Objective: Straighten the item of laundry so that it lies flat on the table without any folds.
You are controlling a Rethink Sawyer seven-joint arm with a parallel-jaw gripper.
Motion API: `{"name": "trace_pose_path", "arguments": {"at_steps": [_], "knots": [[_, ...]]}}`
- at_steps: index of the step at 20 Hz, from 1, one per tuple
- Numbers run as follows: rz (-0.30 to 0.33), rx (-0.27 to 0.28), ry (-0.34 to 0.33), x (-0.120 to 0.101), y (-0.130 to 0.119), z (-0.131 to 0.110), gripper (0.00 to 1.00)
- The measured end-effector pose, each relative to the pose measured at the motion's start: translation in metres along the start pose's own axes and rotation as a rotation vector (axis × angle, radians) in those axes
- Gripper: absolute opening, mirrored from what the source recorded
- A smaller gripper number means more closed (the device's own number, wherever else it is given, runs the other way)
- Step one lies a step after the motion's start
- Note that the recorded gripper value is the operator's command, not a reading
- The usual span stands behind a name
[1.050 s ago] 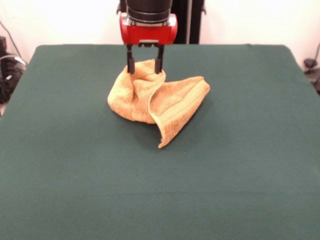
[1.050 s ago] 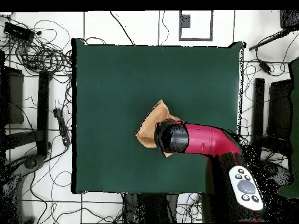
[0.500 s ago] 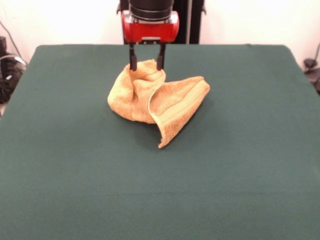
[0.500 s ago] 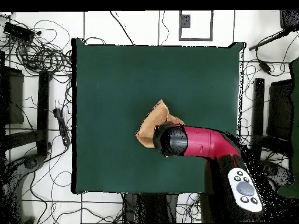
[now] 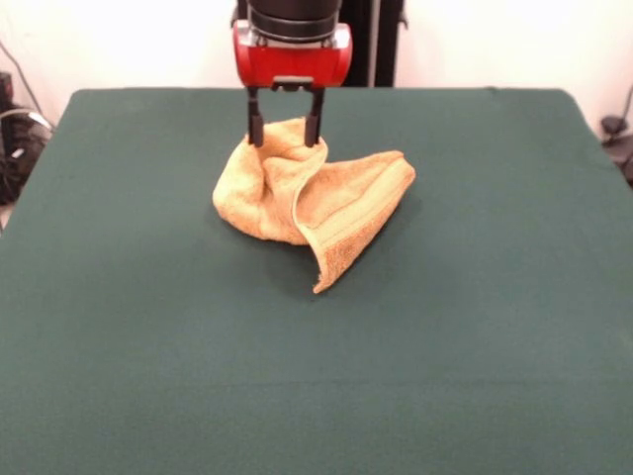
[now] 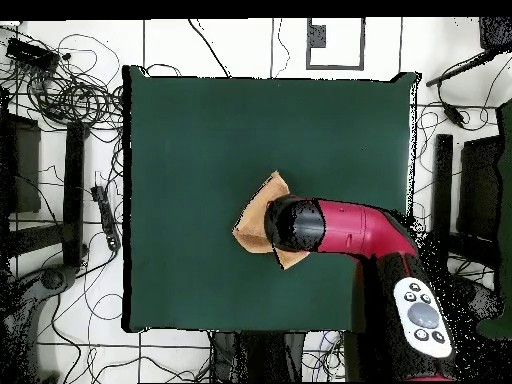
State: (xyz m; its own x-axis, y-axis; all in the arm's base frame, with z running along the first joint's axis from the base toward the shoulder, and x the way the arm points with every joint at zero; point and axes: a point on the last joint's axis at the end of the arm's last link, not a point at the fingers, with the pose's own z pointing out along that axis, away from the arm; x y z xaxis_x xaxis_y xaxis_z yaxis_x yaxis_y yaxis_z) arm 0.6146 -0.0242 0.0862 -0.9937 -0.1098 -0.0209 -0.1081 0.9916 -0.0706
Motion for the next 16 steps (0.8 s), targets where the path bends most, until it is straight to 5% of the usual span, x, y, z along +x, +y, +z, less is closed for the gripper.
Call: {"name": "trace_pose_path", "arguments": {"at_steps": [16], "knots": [[-0.019,0.008,0.037,-0.035,0.011,-0.026,1.00]]}}
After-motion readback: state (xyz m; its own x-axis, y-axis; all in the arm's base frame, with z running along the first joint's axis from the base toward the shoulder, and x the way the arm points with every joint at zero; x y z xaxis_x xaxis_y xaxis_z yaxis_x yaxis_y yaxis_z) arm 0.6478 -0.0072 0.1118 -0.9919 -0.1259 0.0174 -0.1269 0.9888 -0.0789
